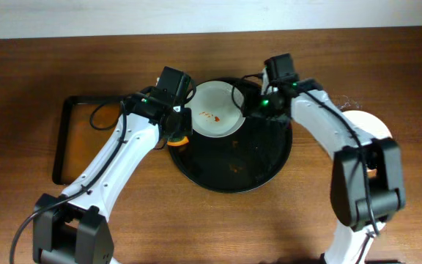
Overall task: Clean dirty plates on tray and stack at the side
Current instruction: 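Grasp the last plate rim with the right gripper and scrub with sponge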
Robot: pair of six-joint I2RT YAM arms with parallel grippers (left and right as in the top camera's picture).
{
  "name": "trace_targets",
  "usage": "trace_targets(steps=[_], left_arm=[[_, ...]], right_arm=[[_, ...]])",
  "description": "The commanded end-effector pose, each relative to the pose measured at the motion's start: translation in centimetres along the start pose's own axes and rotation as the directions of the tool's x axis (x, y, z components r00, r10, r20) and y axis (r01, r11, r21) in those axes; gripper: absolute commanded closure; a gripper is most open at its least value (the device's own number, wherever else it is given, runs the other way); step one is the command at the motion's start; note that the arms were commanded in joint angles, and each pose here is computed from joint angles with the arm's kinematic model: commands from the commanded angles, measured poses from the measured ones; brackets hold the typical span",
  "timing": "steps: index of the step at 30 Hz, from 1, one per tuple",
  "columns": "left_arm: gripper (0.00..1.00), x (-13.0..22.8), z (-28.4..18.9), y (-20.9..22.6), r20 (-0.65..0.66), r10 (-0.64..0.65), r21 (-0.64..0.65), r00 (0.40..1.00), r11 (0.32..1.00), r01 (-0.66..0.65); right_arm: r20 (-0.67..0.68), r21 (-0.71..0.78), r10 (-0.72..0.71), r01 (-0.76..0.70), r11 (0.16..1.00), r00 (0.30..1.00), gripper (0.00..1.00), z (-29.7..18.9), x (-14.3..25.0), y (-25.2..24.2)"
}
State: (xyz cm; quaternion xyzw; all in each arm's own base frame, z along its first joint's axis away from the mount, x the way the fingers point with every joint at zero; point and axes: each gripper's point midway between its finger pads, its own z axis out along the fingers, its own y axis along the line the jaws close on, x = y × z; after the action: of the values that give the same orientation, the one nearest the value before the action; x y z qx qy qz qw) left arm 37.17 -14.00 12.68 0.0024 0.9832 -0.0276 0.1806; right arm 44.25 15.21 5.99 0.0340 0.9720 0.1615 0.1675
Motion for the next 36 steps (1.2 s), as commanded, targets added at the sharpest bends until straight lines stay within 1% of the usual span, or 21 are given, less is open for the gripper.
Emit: trace_targets(steps=[1,2,4,6,7,10,11,17,20,23,25,27,32,34,36], left_arm=[[0.99,-0.2,-0.6,0.4,0.018,0.007,-0.010,1.000,1.000,-0.007],[1.00,-0.2,-0.6,0.4,0.018,0.007,-0.009,1.000,1.000,-0.007],[1.00,-0.2,-0.6,0.4,0.018,0.007,-0.009,1.000,1.000,-0.007],[0.99,-0.1,-0.6,0.4,0.017,0.007,-0.006,1.000,1.000,-0.007],[1.00,-0.1,-0.6,0.3,0.017,0.007,-0.006,1.000,1.000,-0.007],[1.00,-0.2,-0.6,0.3,0.018,0.007,-0.006,1.000,1.000,-0.007],[0.99,-0.2,-0.6,0.3,0.018,0.007,-0.006,1.000,1.000,-0.007],[0.99,-0.2,-0.6,0.3,0.021,0.007,-0.004,1.000,1.000,-0.007],[1.00,-0.3,-0.6,-0.5,0.020,0.005,0.042,1.000,0.999,-0.006],[1.00,-0.7,-0.4,-2.7,0.020,0.005,0.159,1.000,0.987,-0.008],[1.00,-0.7,0.1,-4.7,0.005,0.012,0.261,1.000,0.965,-0.013],[1.00,-0.6,1.0,-6.2,-0.020,0.020,0.334,1.000,0.943,-0.012],[1.00,0.1,3.0,-9.9,-0.091,0.053,0.520,0.994,0.854,0.002],[1.00,0.3,3.8,-10.7,-0.109,0.059,0.556,0.992,0.831,0.012],[1.00,0.5,4.8,-10.8,-0.133,0.042,0.550,0.990,0.834,0.038]], right_arm=[[-0.002,0.026,0.066,-0.066,0.997,0.998,0.36,1.9,0.3,0.5],[-0.012,0.030,0.088,-0.088,0.996,0.996,0.42,2.8,0.6,0.5],[-0.032,0.039,0.125,-0.123,0.992,0.992,0.48,4.0,1.3,0.5],[-0.055,0.050,0.150,-0.147,0.988,0.987,0.53,5.0,2.0,0.4],[-0.064,0.050,0.148,-0.145,0.988,0.987,0.60,5.3,2.3,0.5],[-0.087,0.060,0.143,-0.138,0.989,0.986,0.90,5.6,3.0,0.6],[-0.104,0.063,0.146,-0.140,0.988,0.984,0.96,5.6,3.5,0.6],[-0.247,0.166,0.203,-0.165,0.972,0.948,0.96,4.5,7.3,-1.5],[-0.303,0.207,0.225,-0.167,0.964,0.926,0.96,3.8,8.8,-2.2],[-0.335,0.229,0.234,-0.162,0.960,0.913,0.96,3.4,9.7,-2.5],[-0.344,0.235,0.238,-0.161,0.958,0.908,0.96,3.3,10.0,-2.6],[-0.349,0.239,0.240,-0.161,0.957,0.906,0.96,3.2,10.2,-2.7],[-0.359,0.247,0.244,-0.161,0.956,0.901,0.96,3.1,10.5,-2.8],[-0.360,0.248,0.245,-0.161,0.955,0.900,0.96,3.1,10.5,-2.8],[-0.360,0.247,0.245,-0.161,0.956,0.900,0.96,3.1,10.5,-2.8]])
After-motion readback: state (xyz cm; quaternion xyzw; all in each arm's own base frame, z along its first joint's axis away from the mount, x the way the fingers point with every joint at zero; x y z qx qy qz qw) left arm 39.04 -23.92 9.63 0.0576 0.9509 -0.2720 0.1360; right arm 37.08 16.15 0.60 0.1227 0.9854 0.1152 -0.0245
